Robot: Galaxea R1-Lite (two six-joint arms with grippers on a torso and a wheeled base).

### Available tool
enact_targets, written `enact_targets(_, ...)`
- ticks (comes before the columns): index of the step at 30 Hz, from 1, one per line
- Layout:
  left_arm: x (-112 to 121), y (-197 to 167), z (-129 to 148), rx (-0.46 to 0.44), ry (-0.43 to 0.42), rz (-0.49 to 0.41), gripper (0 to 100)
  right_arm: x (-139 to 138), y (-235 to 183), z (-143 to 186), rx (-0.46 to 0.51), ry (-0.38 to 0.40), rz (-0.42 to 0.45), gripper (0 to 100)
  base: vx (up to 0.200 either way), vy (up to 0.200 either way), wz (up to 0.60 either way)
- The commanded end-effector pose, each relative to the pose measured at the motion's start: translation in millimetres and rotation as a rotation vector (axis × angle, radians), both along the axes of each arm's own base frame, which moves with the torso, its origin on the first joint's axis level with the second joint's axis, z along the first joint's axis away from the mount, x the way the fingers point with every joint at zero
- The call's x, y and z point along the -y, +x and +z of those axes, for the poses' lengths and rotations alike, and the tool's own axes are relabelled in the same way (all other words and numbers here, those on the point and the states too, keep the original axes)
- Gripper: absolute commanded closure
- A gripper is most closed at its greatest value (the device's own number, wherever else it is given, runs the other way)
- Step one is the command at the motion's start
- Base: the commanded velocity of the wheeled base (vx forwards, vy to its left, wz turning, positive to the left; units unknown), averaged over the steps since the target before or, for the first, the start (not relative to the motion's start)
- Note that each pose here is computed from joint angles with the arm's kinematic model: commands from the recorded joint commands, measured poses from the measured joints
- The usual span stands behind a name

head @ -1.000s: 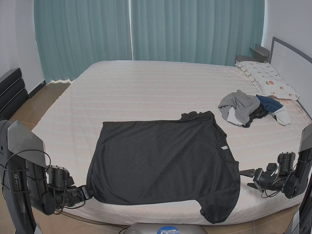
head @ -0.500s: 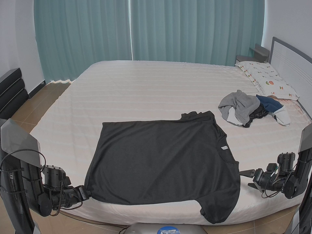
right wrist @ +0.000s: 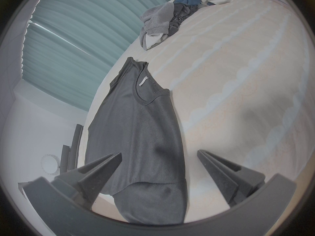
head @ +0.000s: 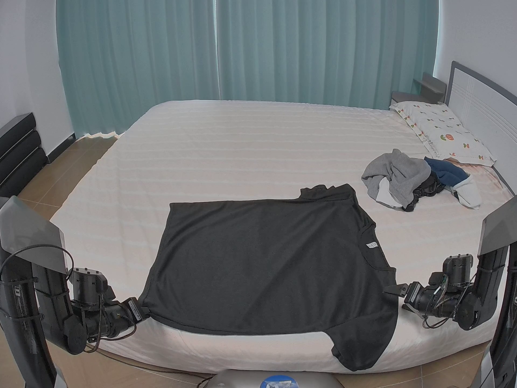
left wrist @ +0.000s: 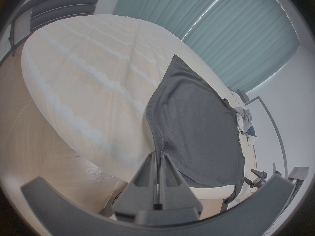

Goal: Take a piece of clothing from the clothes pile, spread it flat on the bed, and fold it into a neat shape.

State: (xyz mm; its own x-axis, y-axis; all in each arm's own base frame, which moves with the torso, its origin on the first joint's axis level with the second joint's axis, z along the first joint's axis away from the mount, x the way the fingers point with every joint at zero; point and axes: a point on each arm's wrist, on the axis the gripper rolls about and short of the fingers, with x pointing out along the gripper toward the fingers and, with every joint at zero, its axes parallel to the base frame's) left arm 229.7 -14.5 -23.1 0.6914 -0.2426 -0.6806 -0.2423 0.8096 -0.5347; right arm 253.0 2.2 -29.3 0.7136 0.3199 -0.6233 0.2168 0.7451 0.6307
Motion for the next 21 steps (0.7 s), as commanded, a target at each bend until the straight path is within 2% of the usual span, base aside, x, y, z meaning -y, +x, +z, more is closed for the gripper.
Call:
enact_targets(1, 0, 3, -1, 0.002, -0.004, 0.005, 100, -6, 6, -10, -0.015, -0.008, 0.011, 100, 0.000, 0.000, 0.00)
enact_targets(3, 0, 3, -1, 0.002, -0.004, 0.005, 100, -6, 7, -9, -0.009, -0.007, 0.010, 100, 0.000, 0.000, 0.00)
enact_targets(7, -1, 4, -1, 0.006, -0.008, 0.009, 100, 0, 22, -2, 0.045, 0.009, -0.051, 100, 0.000, 0.000, 0.00)
enact_targets(11, -2, 7, -1, 0.015, -0.014, 0.017, 100, 5, 34, 1, 0.092, -0.011, -0.091, 100, 0.000, 0.000, 0.00)
enact_targets(16, -1, 14, 1, 0.028, -0.061, 0.064, 100, 3, 45, 12, 0.157, -0.013, -0.082, 100, 0.000, 0.000, 0.00)
enact_targets(21, -1, 15, 1, 0.027, -0.062, 0.065, 100, 1, 49, 9, 0.154, -0.015, -0.073, 100, 0.000, 0.000, 0.00)
